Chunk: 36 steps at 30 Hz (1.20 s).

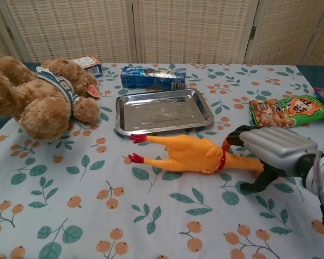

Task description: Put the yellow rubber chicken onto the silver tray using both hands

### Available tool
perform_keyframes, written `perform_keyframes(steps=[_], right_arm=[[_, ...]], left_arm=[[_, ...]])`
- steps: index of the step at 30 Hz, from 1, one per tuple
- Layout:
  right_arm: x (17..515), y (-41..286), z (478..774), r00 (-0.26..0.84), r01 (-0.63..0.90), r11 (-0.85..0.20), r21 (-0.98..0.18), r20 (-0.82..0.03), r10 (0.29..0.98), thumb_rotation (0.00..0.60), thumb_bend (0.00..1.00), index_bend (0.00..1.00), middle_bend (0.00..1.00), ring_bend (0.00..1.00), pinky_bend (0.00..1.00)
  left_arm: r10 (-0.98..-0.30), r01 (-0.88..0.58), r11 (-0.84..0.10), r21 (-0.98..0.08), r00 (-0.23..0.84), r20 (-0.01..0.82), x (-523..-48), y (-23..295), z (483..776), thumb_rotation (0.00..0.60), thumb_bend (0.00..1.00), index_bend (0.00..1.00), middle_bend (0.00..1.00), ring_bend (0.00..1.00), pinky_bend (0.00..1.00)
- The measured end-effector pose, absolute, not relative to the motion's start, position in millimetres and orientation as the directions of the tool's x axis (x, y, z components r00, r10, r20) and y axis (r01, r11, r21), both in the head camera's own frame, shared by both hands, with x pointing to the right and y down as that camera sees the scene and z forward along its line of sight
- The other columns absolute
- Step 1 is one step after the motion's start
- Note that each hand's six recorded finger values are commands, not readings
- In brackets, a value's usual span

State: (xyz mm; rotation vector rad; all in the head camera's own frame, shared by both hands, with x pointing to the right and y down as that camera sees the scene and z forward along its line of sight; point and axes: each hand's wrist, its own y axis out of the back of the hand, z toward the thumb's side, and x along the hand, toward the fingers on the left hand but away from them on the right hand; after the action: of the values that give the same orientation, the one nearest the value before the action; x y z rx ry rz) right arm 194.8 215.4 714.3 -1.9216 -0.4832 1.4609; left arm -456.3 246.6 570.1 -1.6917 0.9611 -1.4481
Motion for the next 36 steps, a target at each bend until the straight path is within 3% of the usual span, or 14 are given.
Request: perform_keyframes(steps=[12,19,25,36], right_arm=[[193,209,728,0.267,-0.102,-0.707,-0.700,-0.704,0.658,0.600,0.28,0.60,0.32,0.26,0.33],[197,206,732,0.241,-0.110,-0.703,-0.702,-0.705,0.667,0.600,0.29,0.76,0.45,0.48,0.55],[197,199,722,0.250,-0.071,-0.683,-0.727,-0.676,0.694,0.600,0.29,0.82,0.50,0.60,0.77],[198,184,693,0.292,-0.004,-0.617,-0.787,-0.591,0.752,0.600,0.29,0.87,0.57,0.74,0.95]], left_arm=[[-0.872,-0.091,-0.488,-0.868,0.090,0.481,-458,245,573,0.600,0.44,0.00,0.00,0.00,0.08],[-0.872,-0.091,-0.489,-0.868,0.083,0.483,-461,245,574,0.600,0.43,0.00,0.00,0.00,0.08],[-0.871,-0.086,-0.491,-0.867,0.078,0.485,-462,245,574,0.600,0.43,0.00,0.00,0.00,0.08],[-0.867,-0.075,-0.497,-0.865,0.084,0.491,-458,246,576,0.600,0.44,0.00,0.00,0.00,0.09]])
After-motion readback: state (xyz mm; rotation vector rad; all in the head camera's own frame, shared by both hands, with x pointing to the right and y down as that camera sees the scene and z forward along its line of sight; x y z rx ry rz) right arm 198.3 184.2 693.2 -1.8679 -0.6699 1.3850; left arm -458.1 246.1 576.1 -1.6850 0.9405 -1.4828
